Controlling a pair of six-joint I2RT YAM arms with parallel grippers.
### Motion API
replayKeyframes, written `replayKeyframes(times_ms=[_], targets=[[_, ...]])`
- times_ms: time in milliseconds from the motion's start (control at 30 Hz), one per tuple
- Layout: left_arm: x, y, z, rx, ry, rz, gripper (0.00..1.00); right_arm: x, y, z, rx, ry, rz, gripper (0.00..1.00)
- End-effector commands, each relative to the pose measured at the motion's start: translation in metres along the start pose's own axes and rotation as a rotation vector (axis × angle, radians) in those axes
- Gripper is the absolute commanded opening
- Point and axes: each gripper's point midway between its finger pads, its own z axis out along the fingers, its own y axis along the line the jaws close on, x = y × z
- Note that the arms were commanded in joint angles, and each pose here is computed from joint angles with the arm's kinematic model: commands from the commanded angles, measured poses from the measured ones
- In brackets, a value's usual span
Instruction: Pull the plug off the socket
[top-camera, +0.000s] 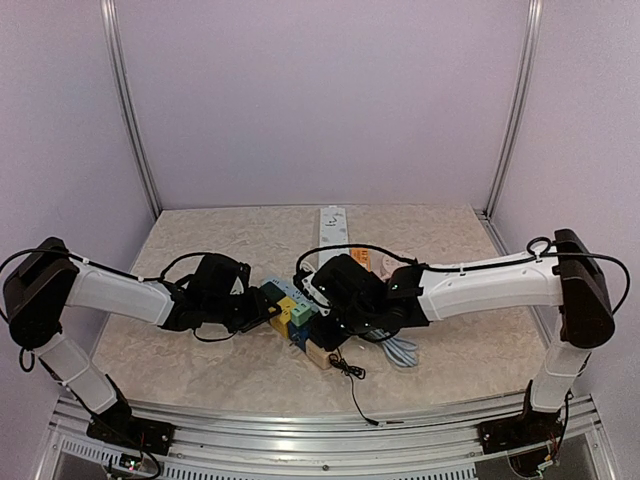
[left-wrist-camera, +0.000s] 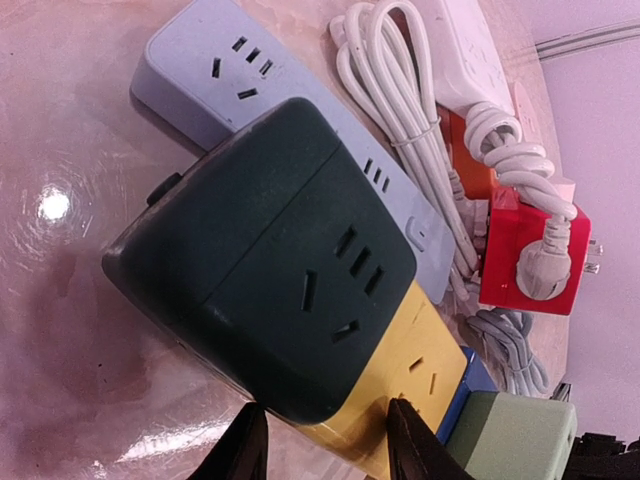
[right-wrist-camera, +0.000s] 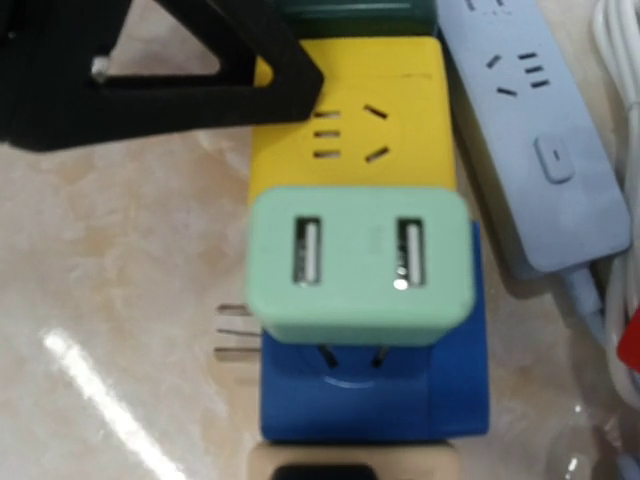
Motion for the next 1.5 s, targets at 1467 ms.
replayKeyframes(times_ms=[1467], targets=[[0.036,0.045,0.006,-0.167,0.124,0.019,0.39,-0.04,0.015,-0.022,-0.287,-0.148,0.175,0.0]])
